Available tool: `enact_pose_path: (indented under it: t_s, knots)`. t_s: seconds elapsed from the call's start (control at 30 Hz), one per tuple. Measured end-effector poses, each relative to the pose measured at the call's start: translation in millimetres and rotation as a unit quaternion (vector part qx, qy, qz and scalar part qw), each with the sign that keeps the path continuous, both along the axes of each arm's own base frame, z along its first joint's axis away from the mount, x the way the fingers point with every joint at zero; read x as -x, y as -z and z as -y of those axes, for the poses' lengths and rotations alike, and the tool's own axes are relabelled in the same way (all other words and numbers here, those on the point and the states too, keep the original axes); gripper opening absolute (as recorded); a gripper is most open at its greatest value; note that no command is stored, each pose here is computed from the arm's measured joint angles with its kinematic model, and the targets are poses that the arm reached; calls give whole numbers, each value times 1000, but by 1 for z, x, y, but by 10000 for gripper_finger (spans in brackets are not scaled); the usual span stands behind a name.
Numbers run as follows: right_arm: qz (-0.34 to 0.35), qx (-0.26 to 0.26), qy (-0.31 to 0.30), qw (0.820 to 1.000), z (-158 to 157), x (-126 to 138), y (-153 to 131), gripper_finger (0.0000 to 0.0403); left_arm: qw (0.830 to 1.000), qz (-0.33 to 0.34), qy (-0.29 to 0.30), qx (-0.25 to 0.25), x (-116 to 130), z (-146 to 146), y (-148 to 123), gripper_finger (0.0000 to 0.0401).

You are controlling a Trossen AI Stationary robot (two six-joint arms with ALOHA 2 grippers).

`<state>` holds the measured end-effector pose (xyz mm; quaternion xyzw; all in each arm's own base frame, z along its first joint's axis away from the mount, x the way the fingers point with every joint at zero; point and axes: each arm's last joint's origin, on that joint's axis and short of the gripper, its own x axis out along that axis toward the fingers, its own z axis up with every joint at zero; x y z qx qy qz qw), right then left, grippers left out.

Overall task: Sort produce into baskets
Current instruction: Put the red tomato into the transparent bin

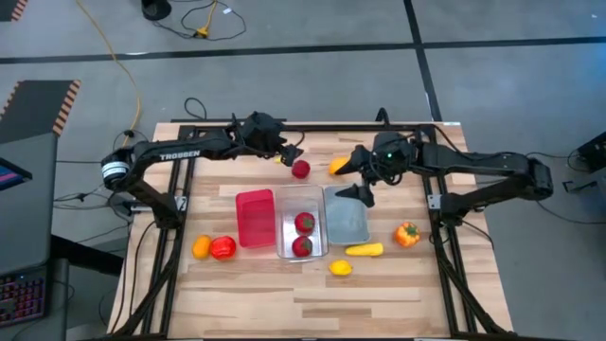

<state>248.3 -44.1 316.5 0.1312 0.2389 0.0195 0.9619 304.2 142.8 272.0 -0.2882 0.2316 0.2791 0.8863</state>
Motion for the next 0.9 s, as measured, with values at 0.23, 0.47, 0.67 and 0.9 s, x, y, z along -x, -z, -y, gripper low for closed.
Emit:
enact_pose_path:
  t_s: [0.23,0.47,0.67,0.9]
  knots:
    - [1,1,16,1000,8,2,0,377,998,-24,-8,52,-4,-10,16,395]
    - [0,1,19,1000,9,2,0,377,987,-126,-1,101,-34,-24,35,395]
    - [-14,-3,18,1000,8,3,2,377,969,-205,31,136,-65,-35,48,395]
    - [-29,-6,17,999,8,4,5,377,948,-269,47,161,-90,-39,70,395]
